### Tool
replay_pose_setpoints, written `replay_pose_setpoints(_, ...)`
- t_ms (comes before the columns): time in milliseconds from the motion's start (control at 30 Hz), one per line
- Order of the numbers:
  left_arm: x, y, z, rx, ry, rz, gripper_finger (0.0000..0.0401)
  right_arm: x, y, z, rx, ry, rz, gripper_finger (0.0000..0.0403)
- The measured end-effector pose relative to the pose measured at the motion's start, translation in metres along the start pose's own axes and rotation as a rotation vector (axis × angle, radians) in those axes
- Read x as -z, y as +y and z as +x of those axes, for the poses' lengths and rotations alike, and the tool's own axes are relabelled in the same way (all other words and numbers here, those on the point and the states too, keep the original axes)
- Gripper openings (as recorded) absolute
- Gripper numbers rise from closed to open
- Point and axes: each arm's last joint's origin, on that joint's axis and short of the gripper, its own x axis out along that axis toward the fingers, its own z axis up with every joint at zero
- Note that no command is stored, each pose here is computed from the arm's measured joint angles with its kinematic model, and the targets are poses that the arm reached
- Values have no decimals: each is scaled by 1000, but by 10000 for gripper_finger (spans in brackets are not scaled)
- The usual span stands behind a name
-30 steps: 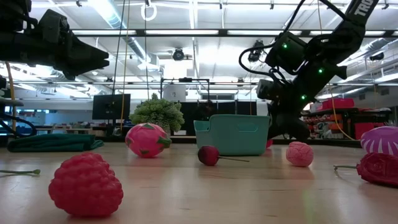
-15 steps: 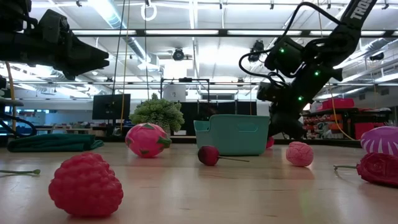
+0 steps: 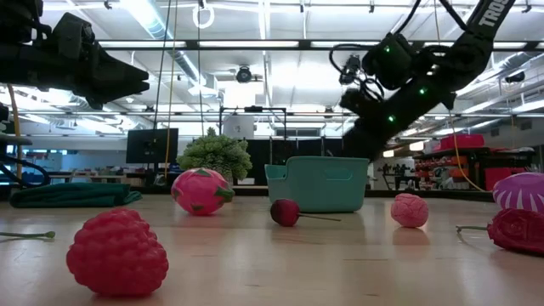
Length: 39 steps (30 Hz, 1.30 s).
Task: Pick and placing Produce into tupperware
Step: Put the red strawberry into the blue bin
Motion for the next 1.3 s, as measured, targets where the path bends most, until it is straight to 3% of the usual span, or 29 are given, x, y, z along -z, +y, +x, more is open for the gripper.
replay_pose_setpoints(100, 0, 0, 0, 0, 0, 0, 192, -8, 1, 0, -76, -80, 109, 3)
replay_pose_setpoints(267, 0, 0, 0, 0, 0, -1, 191, -17, 7, -3, -327, -180, 222, 2)
replay_pose_setpoints(433, 0, 0, 0, 0, 0, -1, 196, -18, 16, -7, -617, -154, 303, 6)
replay_pose_setpoints(533, 0, 0, 0, 0, 1, -1, 195, -18, 24, -11, -689, -151, 282, 6)
replay_pose_setpoints(833, 0, 0, 0, 0, 1, -2, 193, -17, 39, -19, -740, -150, 200, 5)
replay_pose_setpoints(1067, 0, 0, 0, 0, 1, -2, 196, -4, 43, -18, -550, 1, 196, 3)
replay_pose_setpoints(1300, 0, 0, 0, 0, 1, -1, 191, -7, 44, -19, -545, -47, 179, 8)
